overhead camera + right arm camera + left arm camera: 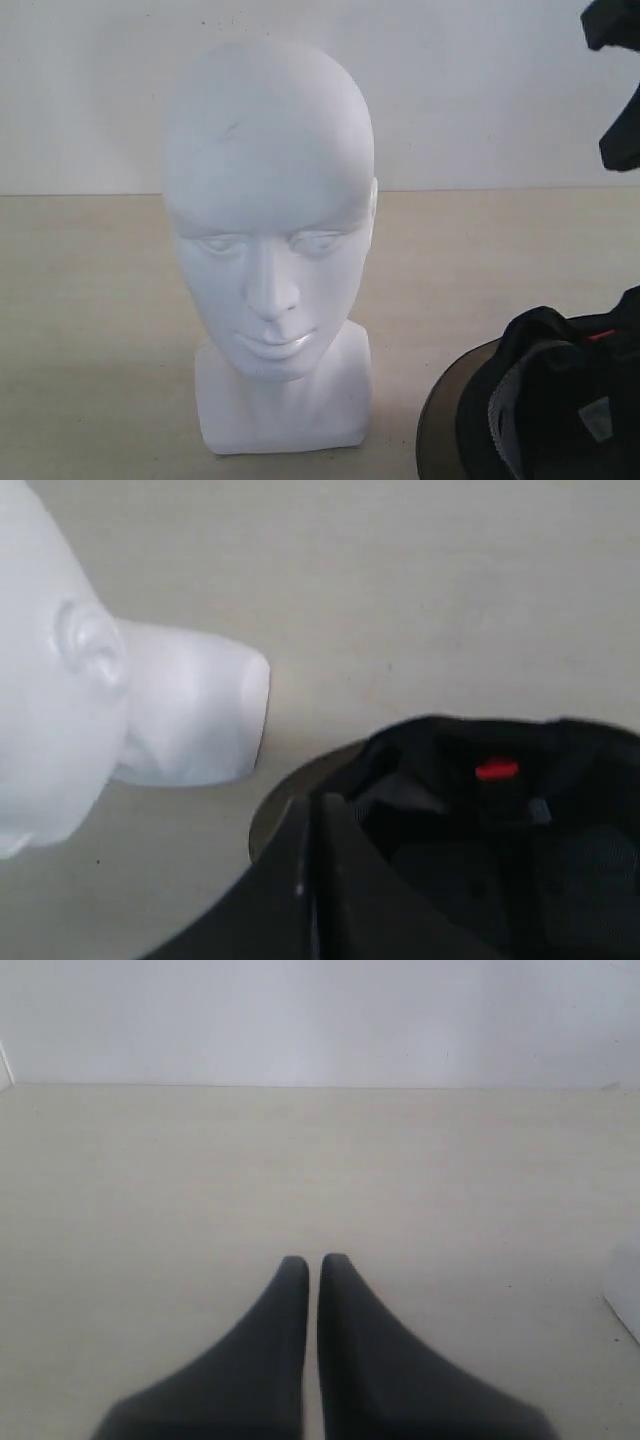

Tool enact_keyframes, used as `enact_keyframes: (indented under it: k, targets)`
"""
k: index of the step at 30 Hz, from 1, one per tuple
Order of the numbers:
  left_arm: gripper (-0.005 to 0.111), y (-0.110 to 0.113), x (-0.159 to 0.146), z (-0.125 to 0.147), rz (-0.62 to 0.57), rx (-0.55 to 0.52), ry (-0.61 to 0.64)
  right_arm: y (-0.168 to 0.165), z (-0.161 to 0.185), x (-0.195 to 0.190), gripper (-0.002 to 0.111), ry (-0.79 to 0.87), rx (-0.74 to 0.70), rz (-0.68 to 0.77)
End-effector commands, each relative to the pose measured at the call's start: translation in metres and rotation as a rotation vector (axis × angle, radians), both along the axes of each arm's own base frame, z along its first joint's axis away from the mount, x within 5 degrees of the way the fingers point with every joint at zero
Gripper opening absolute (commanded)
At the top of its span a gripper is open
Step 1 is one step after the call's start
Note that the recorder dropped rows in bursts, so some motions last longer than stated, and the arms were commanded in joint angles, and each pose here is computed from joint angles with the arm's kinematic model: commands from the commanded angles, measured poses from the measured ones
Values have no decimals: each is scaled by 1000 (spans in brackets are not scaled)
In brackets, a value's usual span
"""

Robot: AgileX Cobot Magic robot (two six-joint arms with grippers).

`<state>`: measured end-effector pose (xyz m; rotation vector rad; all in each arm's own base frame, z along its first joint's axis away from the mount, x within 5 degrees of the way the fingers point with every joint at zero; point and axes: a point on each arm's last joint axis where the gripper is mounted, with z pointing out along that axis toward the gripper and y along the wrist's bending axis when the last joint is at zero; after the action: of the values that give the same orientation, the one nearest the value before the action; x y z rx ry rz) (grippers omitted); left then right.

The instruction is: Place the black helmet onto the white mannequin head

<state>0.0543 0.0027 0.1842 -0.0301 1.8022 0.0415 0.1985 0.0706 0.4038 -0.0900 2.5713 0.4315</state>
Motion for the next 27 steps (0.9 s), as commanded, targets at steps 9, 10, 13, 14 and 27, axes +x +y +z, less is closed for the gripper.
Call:
enact_keyframes:
  k: [9, 10, 13, 14, 27]
  targets:
    - [4, 0, 0, 1, -1, -9, -7, -11, -95, -26, 0, 254, -270, -128]
    - [4, 0, 0, 1, -1, -9, -7, -14, -100, -25, 0, 264, -306, -152]
    - [4, 0, 0, 1, -1, -9, -7, -22, -105, -23, 0, 248, -386, -191]
    - [4, 0, 0, 1, -1, -9, -7, -24, -105, -22, 0, 238, -409, -197]
    - [4, 0, 0, 1, -1, -9, -7, -74, -156, 28, 0, 455, -639, -269]
